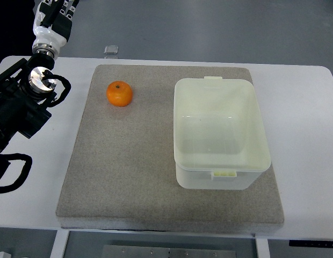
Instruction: Put orange in box with left hand
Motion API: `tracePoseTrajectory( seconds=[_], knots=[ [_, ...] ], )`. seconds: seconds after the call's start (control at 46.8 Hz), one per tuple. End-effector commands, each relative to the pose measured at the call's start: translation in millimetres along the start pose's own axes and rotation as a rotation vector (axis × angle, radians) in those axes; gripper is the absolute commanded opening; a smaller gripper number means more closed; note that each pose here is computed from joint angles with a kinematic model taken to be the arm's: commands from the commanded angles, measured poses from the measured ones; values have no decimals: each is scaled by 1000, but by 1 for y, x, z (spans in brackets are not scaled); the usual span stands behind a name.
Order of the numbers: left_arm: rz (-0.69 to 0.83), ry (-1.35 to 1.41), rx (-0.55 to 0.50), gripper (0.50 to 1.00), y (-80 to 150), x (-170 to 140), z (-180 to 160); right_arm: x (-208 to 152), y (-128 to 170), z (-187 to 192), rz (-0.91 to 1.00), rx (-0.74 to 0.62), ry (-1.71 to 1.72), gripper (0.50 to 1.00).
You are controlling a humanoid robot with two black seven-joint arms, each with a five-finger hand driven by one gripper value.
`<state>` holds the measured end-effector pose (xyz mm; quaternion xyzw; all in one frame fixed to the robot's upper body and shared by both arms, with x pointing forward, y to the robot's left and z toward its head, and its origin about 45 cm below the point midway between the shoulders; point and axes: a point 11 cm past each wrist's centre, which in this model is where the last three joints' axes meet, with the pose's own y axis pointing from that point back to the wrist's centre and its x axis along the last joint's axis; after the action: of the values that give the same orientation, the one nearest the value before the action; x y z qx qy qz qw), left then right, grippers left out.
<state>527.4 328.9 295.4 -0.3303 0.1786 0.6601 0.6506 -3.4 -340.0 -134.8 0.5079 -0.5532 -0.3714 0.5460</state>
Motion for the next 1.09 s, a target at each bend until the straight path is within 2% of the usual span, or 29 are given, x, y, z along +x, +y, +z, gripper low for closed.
tracePoseTrajectory(
  seconds=[0.0, 0.107, 0.235, 0.599, 1.069],
  knots=[
    [-2, 2, 0, 986, 0, -1, 0, 0, 0, 0, 0, -1, 0, 932],
    [-14, 1, -57, 973, -1, -6, 5, 0, 0, 0, 0, 1, 0, 930],
    [-4, 6, -86, 988, -1, -1, 15, 0, 0, -1, 0, 1, 0, 932],
    [-22, 29, -75, 988, -2, -12, 9, 0, 0, 0, 0, -1, 0, 932],
    [-21, 9, -88, 990, 2, 5, 21, 0, 0, 0, 0, -1, 0, 932]
  ],
)
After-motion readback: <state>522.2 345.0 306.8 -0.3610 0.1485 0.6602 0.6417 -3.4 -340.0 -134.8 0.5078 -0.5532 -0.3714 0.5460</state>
